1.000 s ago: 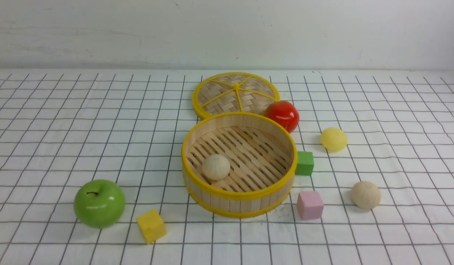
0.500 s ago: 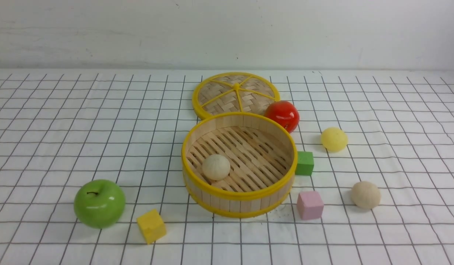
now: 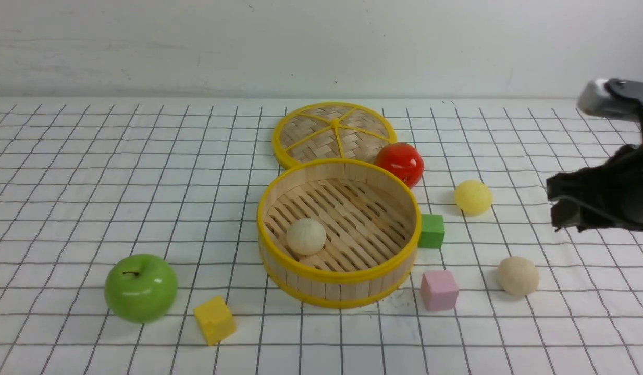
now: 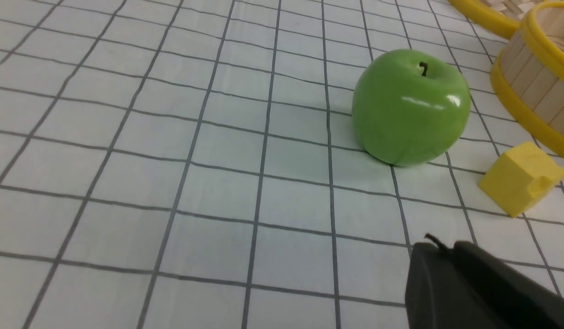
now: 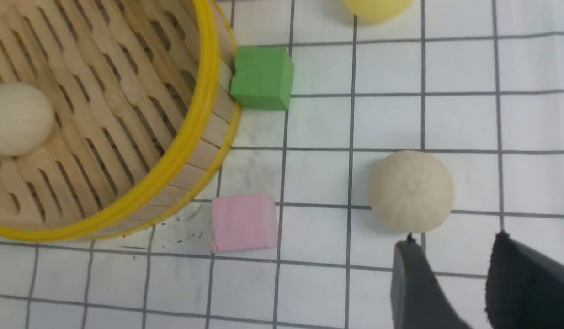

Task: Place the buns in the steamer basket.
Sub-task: Use the right arm to grab a steamed stuffed bun

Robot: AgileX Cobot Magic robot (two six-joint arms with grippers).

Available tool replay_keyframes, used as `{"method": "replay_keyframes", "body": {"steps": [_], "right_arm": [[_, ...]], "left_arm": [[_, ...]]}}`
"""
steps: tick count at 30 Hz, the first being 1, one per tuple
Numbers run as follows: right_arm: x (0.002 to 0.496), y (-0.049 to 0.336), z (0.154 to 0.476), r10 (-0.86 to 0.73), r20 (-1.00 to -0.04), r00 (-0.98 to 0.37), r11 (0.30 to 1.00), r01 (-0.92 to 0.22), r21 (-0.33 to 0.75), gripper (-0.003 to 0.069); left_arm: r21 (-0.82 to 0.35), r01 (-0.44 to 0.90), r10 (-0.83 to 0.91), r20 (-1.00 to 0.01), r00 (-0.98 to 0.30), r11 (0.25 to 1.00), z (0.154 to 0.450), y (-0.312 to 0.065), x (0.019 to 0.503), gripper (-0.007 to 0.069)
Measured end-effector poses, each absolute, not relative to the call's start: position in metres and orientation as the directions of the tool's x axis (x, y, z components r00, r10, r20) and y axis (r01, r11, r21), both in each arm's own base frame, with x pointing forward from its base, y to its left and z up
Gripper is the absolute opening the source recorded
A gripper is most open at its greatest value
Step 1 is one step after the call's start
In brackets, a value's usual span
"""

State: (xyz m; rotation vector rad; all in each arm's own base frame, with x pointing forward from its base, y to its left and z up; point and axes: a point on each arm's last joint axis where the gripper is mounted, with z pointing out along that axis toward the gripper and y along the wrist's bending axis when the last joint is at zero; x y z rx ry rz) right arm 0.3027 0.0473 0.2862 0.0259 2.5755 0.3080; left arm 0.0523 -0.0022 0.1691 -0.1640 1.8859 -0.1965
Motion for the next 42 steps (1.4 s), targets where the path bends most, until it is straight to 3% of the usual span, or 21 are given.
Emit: {"method": "replay_keyframes", "body": {"steps": [4,12,30,35,36,38,42], "right_arm": [[0.339,0.052,0.254,0.069,-0.418,-0.906,0.976,-0.025,0.216,0.0239],[0.373,0.050,0.206,0.042,-0.314,-0.948,0.990,-0.003,0.142,0.0239],[0.377,0.051,0.186,0.046,-0.254,-0.966,0.990,0.010,0.139,0.0237],[0.375,0.054,0.186,0.035,-0.230,-0.973,0.986,-0.005,0.169,0.0134],[0.374,0.054,0.186,0.035,-0.226,-0.973,0.984,-0.006,0.177,0.0071],[0.374,0.055,0.186,0.036,-0.225,-0.974,0.984,-0.005,0.179,0.0015],[0.374,0.055,0.187,0.033,-0.215,-0.976,0.984,-0.006,0.179,0.0002]], "left_arm": [[-0.217,-0.016,-0.211,-0.925,-0.316,0.976,0.169,-0.002,0.052,0.0047],[-0.217,-0.016,-0.211,-0.925,-0.316,0.976,0.169,-0.002,0.052,0.0057],[-0.217,-0.016,-0.211,-0.925,-0.317,0.976,0.169,-0.002,0.052,0.0078],[-0.217,-0.016,-0.211,-0.925,-0.317,0.976,0.169,-0.002,0.052,0.0083],[-0.217,-0.016,-0.211,-0.925,-0.317,0.976,0.169,-0.002,0.052,0.0085],[-0.217,-0.016,-0.211,-0.925,-0.317,0.976,0.169,-0.002,0.052,0.0087],[-0.217,-0.016,-0.211,-0.925,-0.317,0.976,0.169,-0.002,0.052,0.0091]]}}
